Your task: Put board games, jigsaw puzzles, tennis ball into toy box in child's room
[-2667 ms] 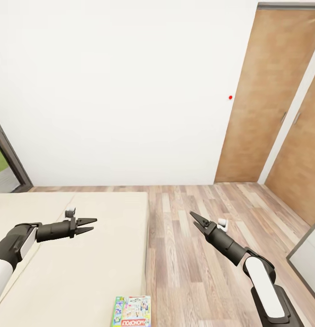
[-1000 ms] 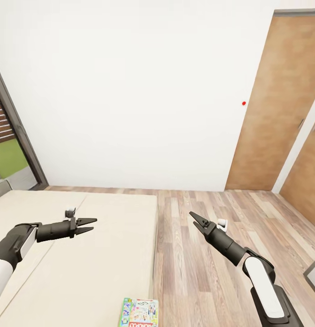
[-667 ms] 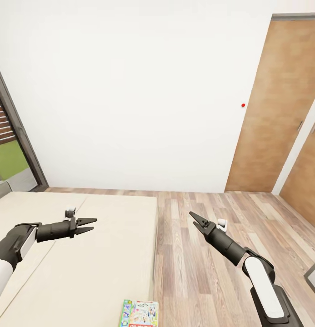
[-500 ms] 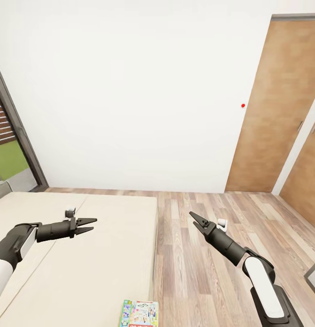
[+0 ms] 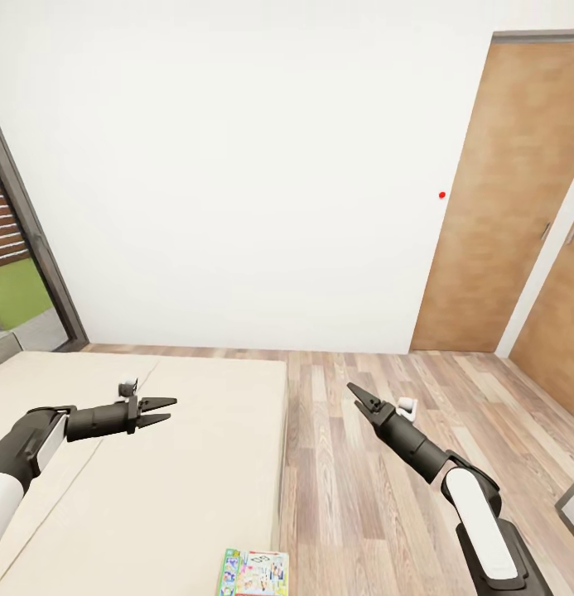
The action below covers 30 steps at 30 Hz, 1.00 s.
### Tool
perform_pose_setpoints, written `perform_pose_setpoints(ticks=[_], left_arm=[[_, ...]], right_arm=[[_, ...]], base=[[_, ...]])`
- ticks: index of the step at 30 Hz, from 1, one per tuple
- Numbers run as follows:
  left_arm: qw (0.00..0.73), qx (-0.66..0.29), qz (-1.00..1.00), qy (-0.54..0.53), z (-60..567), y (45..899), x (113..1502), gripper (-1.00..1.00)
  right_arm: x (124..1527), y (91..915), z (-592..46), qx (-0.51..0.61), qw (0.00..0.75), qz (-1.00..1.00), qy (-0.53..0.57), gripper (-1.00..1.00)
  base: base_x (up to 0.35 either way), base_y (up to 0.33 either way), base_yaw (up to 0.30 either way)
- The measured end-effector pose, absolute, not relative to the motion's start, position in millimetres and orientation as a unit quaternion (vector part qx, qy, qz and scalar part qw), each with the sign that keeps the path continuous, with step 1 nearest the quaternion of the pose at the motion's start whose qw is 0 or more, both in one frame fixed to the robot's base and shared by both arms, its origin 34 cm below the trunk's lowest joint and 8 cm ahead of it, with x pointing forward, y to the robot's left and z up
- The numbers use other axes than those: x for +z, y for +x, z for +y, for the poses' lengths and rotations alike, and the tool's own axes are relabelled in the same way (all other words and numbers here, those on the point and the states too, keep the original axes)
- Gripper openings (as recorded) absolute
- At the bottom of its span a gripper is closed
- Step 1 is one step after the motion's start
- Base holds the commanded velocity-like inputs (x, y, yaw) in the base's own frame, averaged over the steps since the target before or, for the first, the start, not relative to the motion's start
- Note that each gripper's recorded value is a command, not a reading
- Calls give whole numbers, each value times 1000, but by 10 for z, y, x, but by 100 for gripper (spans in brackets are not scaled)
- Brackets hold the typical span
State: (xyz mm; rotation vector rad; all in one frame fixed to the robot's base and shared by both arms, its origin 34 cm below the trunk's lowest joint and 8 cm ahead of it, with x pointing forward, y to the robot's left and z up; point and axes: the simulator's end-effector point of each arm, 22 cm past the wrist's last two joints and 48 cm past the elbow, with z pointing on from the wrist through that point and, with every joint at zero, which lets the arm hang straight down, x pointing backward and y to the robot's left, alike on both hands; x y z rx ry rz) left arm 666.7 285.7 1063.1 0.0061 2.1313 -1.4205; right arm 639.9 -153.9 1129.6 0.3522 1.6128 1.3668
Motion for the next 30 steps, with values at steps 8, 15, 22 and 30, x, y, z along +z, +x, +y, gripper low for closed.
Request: perform_pose_setpoints(ticks=[8,15,22,30], left_arm=[[289,-531,796,4,2857,6663,10670,100],[292,-531,795,6,2856,6657,10715,100],[296,-531,794,9,2856,6651,10769,100],[300,-531,792,12,2856,6641,10833,100]], right_arm=[[11341,6404,-1555,558,486,657,144,100],[11398,6389,-1553,561,490,653,141,100],[11461,6376,-1552,561,494,650,138,100],[11524,6357,-1552,563,497,647,135,100]], base=[[0,0,0],[0,0,0],[0,0,0],[0,0,0]])
